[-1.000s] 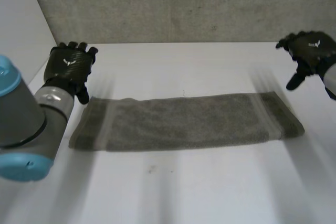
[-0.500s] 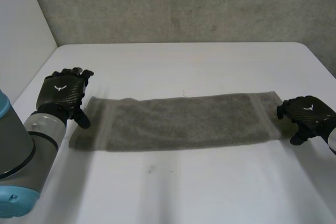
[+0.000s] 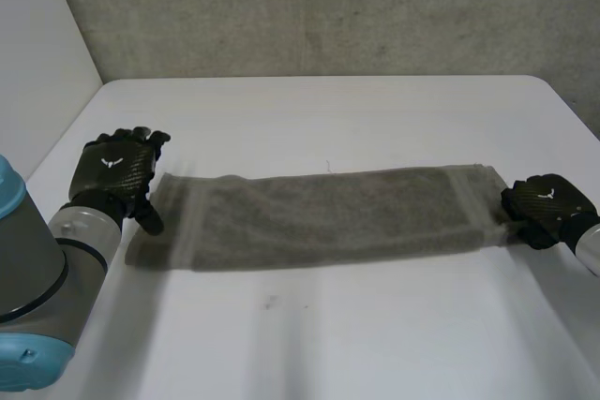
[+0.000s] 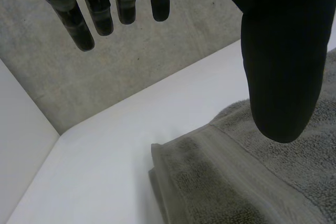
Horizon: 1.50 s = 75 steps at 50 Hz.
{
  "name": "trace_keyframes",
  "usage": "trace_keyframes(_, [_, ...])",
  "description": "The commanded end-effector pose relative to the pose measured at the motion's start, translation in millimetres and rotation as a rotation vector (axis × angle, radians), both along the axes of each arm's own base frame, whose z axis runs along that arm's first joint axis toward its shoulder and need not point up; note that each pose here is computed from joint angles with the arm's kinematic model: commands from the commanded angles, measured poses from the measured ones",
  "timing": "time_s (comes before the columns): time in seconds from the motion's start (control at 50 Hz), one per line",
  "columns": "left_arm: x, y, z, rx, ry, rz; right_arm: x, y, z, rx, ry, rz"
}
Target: Fold the towel.
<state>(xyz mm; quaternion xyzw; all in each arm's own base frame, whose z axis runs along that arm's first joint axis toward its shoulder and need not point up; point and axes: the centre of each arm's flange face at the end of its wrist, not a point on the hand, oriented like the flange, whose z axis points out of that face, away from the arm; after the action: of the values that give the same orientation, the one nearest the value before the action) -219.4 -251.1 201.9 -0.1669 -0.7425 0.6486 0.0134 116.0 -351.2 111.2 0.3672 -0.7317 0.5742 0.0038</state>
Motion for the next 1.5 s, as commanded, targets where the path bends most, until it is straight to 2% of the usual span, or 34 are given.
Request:
trace_keyframes(0.02, [0.1, 0.9, -1.2, 0.004, -0.001, -0.001, -27.3, -13.7, 11.0, -0.039, 0.034, -0.099])
trace_keyframes(0.06, [-0.2, 1.5, -1.6, 0.006, -0.002, -0.002, -51.4, -22.4, 19.5, -0.062, 0.051, -0.172])
trace_keyframes(0.22, [-0.7, 1.6, -1.2, 0.004, -0.001, -0.004, -110.8, -40.7, 44.3, -0.118, 0.112, -0.308])
trace_keyframes(0.34, [0.1, 1.0, -0.5, 0.004, -0.001, -0.001, -114.6, -49.0, 69.1, -0.152, 0.139, -0.379])
trace_keyframes(0.38, [0.4, 0.2, 0.8, 0.000, 0.000, 0.002, -79.6, -51.1, 90.1, -0.191, 0.128, -0.370])
trace_keyframes(0.4, [0.4, 0.2, 0.8, 0.000, 0.000, 0.002, -79.4, -51.1, 90.3, -0.191, 0.127, -0.370])
trace_keyframes(0.44, [-0.6, 0.5, 3.4, -0.009, 0.004, 0.001, -20.9, -44.8, 110.9, -0.249, 0.095, -0.271])
trace_keyframes(0.46, [-0.6, 0.5, 3.4, -0.009, 0.004, 0.001, -20.6, -44.8, 111.0, -0.250, 0.094, -0.270])
trace_keyframes(0.5, [-1.3, 1.1, 5.3, -0.015, 0.006, -0.001, 36.6, -29.7, 120.0, -0.280, 0.055, -0.131])
trace_keyframes(0.52, [-1.7, 1.3, 6.2, -0.017, 0.007, -0.002, 36.9, -29.6, 120.1, -0.280, 0.055, -0.130])
trace_keyframes(0.54, [-2.2, 1.4, 7.1, -0.020, 0.009, -0.003, 68.8, -16.9, 121.1, -0.286, 0.031, -0.049])
trace_keyframes(0.56, [-2.2, 1.4, 7.1, -0.020, 0.010, -0.003, 69.1, -16.8, 121.1, -0.286, 0.031, -0.048])
trace_keyframes(0.6, [-2.3, 0.8, 8.5, -0.026, 0.011, -0.002, 135.9, 18.9, 119.9, -0.286, -0.023, 0.132])
trace_keyframes(0.62, [-2.3, 0.8, 8.5, -0.026, 0.011, -0.002, 136.2, 19.2, 119.9, -0.286, -0.023, 0.133])
trace_keyframes(0.66, [-2.7, 1.2, 8.5, -0.026, 0.011, -0.004, 188.4, 58.7, 102.7, -0.252, -0.051, 0.291])
trace_keyframes(0.72, [-2.7, 1.2, 8.5, -0.025, 0.013, -0.003, 208.4, 77.4, 93.6, -0.237, -0.057, 0.357])
trace_keyframes(0.76, [-3.1, 1.4, 8.6, -0.027, 0.013, -0.005, 239.7, 112.2, 70.8, -0.197, -0.061, 0.471])
trace_keyframes(0.88, [-4.7, 0.3, 9.7, -0.031, 0.015, -0.009, 265.9, 155.0, 22.1, -0.077, -0.042, 0.587])
trace_keyframes(1.0, [-15.1, -0.6, 15.3, -0.054, 0.025, -0.040, 263.9, 158.1, 17.0, -0.023, -0.065, 0.573])
trace_keyframes(1.1, [-33.7, -2.6, 16.9, -0.071, 0.035, -0.089, 256.6, 151.9, 45.1, -0.001, -0.180, 0.514])
trace_keyframes(1.14, [-50.6, -3.6, 18.6, -0.085, 0.045, -0.132, 229.0, 118.4, 66.7, 0.007, -0.264, 0.382])
trace_keyframes(1.16, [-50.6, -3.6, 18.6, -0.085, 0.045, -0.132, 228.9, 118.3, 66.8, 0.007, -0.265, 0.382])
trace_keyframes(1.2, [-72.0, -0.6, 16.6, -0.091, 0.051, -0.187, 198.7, 96.8, 76.0, 0.031, -0.323, 0.276])
trace_keyframes(1.32, [-101.5, 4.5, 9.5, -0.093, 0.054, -0.258, 166.3, 87.8, 79.6, 0.058, -0.347, 0.212])
trace_keyframes(1.36, [-117.1, 8.5, -3.9, -0.072, 0.043, -0.296, 138.7, 81.7, 67.2, 0.115, -0.339, 0.154])
trace_keyframes(1.5, [-129.1, 13.1, -39.6, -0.002, 0.000, -0.328, 97.2, 81.6, 48.1, 0.181, -0.298, 0.080])
